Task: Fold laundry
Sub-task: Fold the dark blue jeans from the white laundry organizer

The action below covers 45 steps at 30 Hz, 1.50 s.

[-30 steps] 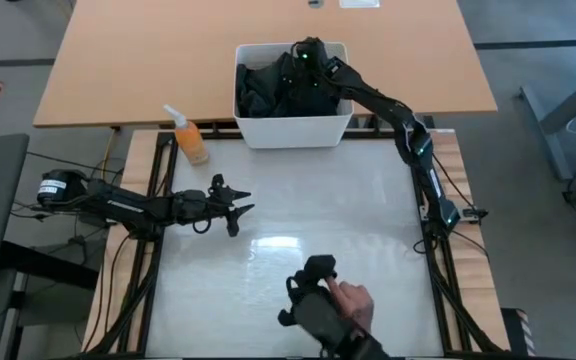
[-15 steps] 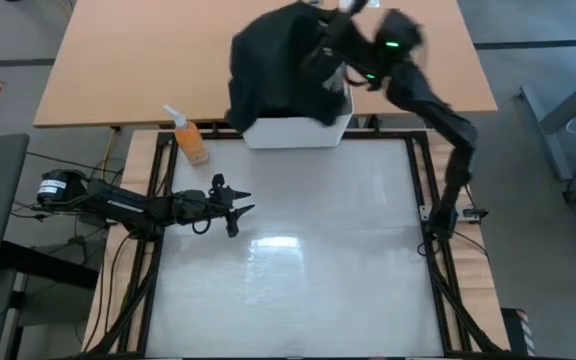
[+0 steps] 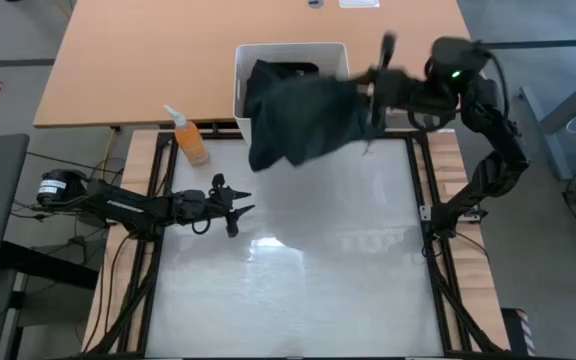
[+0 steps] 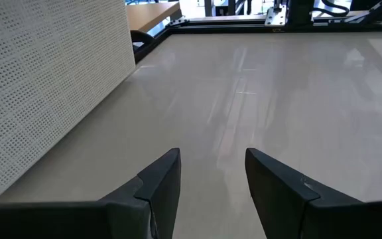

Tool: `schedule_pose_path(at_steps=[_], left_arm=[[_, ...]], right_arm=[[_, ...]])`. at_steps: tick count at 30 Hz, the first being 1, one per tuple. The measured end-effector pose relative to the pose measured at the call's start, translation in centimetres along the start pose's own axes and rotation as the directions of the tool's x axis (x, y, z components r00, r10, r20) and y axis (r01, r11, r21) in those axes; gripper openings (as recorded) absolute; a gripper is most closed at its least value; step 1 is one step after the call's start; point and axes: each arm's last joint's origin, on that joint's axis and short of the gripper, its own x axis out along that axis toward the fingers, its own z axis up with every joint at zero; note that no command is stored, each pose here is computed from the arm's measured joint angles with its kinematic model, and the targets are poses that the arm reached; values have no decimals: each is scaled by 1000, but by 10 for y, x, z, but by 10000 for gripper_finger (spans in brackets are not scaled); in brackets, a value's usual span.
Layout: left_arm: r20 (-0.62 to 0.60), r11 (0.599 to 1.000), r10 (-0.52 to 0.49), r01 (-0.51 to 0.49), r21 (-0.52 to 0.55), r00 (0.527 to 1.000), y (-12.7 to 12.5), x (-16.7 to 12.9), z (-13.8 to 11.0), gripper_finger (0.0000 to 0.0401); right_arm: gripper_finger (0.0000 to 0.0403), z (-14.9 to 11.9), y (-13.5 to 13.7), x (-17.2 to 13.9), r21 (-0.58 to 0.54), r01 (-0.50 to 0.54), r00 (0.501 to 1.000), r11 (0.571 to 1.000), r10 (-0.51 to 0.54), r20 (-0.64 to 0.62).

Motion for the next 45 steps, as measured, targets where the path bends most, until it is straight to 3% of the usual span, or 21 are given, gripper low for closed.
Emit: schedule_pose_path(at_steps=[4, 8, 12, 15, 17, 21, 27, 32, 38, 42, 45], left_arm=[[0, 999, -37, 37, -26, 999, -1, 0, 0, 160], [-20, 994, -94, 93, -51, 995, -3, 0, -2, 160], [-60, 987, -142, 136, -90, 988, -4, 0, -6, 160], [-104, 979, -173, 160, -128, 979, -5, -1, -11, 160], [-135, 974, -189, 168, -153, 973, -6, -1, -14, 160], [-203, 967, -215, 179, -182, 955, -11, -4, -20, 160], [-251, 960, -245, 198, -198, 937, -25, -13, -28, 160], [-250, 961, -230, 179, -210, 941, -36, -20, -30, 160], [-233, 961, -212, 160, -224, 949, -44, -25, -30, 160], [-227, 963, -200, 147, -227, 953, -46, -26, -30, 160], [-223, 962, -191, 136, -237, 956, -47, -27, -29, 160]], right_arm=[[30, -20, 19, 5, 125, -254, 953, 959, 271, -139], [28, -41, 43, 30, 300, -402, 852, 865, 474, -223], [27, -72, 79, 61, 419, -476, 722, 773, 616, -317], [27, -98, 107, 73, 499, -469, 631, 729, 672, -388], [27, -112, 125, 74, 546, -449, 601, 707, 691, -401], [27, -132, 160, 65, 595, -434, 622, 676, 703, -344], [28, -169, 218, 30, 649, -366, 743, 667, 629, -227], [27, -194, 266, 8, 696, -384, 850, 606, 527, 11], [27, -210, 322, -8, 644, -531, 841, 551, 436, 320], [28, -210, 352, -6, 615, -578, 815, 537, 423, 397], [28, -209, 370, 2, 616, -590, 803, 521, 460, 380]])
